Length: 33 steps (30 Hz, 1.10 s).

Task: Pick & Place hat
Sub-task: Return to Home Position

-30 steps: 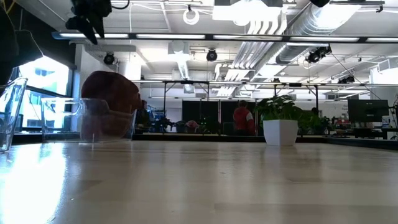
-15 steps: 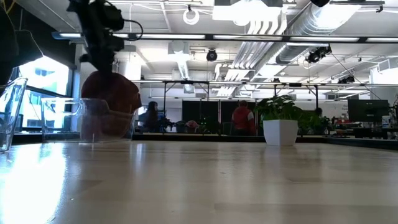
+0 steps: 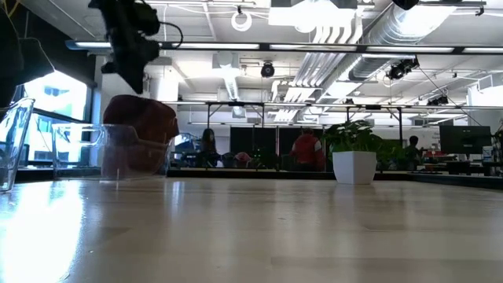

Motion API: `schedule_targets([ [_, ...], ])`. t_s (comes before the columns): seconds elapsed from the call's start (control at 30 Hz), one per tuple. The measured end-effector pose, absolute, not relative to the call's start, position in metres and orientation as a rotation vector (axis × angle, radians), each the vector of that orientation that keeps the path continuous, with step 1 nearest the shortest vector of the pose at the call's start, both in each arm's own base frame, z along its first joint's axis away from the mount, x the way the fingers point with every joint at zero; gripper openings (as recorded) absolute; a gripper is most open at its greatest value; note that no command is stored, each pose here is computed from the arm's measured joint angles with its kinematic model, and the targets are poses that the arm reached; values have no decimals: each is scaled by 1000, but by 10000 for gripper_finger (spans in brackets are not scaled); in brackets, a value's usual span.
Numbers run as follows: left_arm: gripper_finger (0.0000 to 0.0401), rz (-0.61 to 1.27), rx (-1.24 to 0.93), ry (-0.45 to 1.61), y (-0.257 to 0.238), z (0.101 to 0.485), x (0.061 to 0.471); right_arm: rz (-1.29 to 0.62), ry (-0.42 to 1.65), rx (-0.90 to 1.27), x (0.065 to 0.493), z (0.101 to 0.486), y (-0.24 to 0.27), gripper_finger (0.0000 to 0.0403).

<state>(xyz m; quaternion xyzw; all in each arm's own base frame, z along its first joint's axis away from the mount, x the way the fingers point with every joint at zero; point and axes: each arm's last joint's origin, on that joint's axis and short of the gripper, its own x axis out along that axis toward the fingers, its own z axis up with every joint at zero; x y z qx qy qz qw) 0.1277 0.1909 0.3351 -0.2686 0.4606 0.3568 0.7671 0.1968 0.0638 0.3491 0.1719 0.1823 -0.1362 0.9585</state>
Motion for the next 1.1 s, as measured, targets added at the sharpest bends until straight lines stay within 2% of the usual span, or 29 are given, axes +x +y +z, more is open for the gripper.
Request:
schedule_targets([
  [0.27, 10, 698, -632, 1010, 160, 398, 110, -204, 327, 403, 202, 356, 60, 11],
  [0.47, 10, 608, -610, 792, 129, 427, 95, 78, 273, 541, 212, 370, 36, 11],
  [0.63, 10, 613, -588, 597, 102, 436, 81, 233, 153, 481, 206, 388, 4, 11],
  [0.73, 10, 610, -581, 508, 87, 436, 76, 156, 65, 368, 185, 399, -14, 11],
  [0.93, 10, 609, -604, 362, 70, 429, 73, -155, -84, 197, 123, 417, -24, 6],
  [1.1, 10, 601, -639, 278, 69, 417, 80, -179, -73, 211, 81, 410, -15, 3],
])
